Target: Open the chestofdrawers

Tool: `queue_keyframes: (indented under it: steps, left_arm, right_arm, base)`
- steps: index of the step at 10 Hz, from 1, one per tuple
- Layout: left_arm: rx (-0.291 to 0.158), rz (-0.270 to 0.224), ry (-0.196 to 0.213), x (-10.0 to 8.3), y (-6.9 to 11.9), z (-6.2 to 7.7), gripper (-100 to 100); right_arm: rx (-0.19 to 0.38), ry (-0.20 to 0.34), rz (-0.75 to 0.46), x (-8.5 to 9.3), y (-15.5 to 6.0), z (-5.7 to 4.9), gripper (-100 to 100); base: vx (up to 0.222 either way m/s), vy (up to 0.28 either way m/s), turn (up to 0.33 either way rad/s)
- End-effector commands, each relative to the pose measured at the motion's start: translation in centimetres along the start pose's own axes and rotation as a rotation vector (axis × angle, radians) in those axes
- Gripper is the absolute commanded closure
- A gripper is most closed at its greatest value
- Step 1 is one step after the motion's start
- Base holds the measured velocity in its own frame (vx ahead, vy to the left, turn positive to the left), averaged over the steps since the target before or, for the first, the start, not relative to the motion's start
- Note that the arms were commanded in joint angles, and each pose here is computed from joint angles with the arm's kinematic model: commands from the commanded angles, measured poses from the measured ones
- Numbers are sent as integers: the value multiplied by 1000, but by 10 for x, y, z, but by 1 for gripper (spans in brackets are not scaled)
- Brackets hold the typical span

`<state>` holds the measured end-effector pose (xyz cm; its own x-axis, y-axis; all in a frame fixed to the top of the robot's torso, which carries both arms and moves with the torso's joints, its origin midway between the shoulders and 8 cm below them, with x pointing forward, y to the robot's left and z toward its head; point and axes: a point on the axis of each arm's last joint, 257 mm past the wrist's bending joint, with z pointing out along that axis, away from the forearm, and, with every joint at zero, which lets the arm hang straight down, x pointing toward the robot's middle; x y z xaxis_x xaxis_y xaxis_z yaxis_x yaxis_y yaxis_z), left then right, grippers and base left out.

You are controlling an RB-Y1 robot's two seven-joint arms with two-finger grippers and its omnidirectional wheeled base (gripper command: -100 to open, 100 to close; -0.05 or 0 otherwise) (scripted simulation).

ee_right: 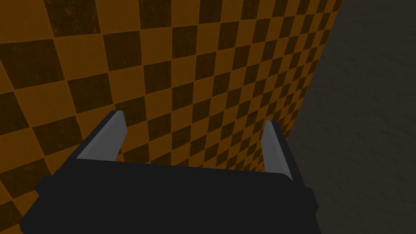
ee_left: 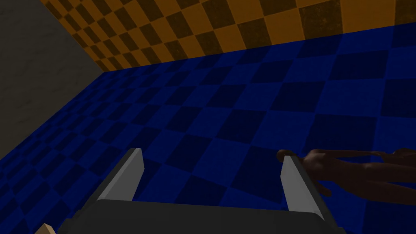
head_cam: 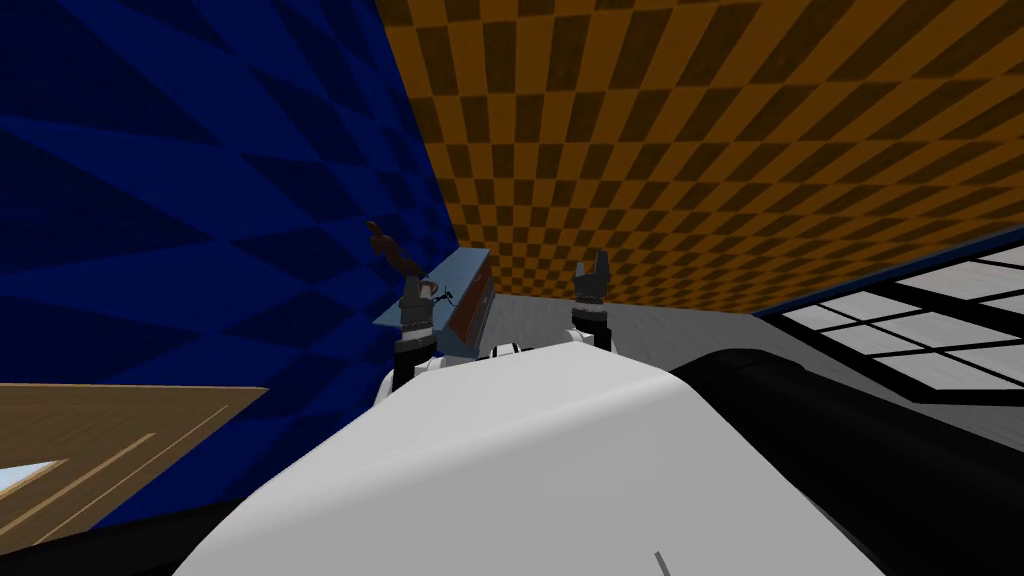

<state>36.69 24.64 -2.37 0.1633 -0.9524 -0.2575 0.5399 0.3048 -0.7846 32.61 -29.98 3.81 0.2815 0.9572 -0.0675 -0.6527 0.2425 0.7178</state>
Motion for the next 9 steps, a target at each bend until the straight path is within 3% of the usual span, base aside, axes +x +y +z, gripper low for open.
queue_keyframes:
  steps: [1,9]
  left_arm:
    - [-48,3,42,7,16,3,-100]
    - [-240,-31,99,24,75,7,-100]
  right_arm:
    - [0,0,0,0,0,0,0]
    - [0,0,0,0,0,0,0]
  base:
    - [51,2,-15]
    - [58,-4,-17]
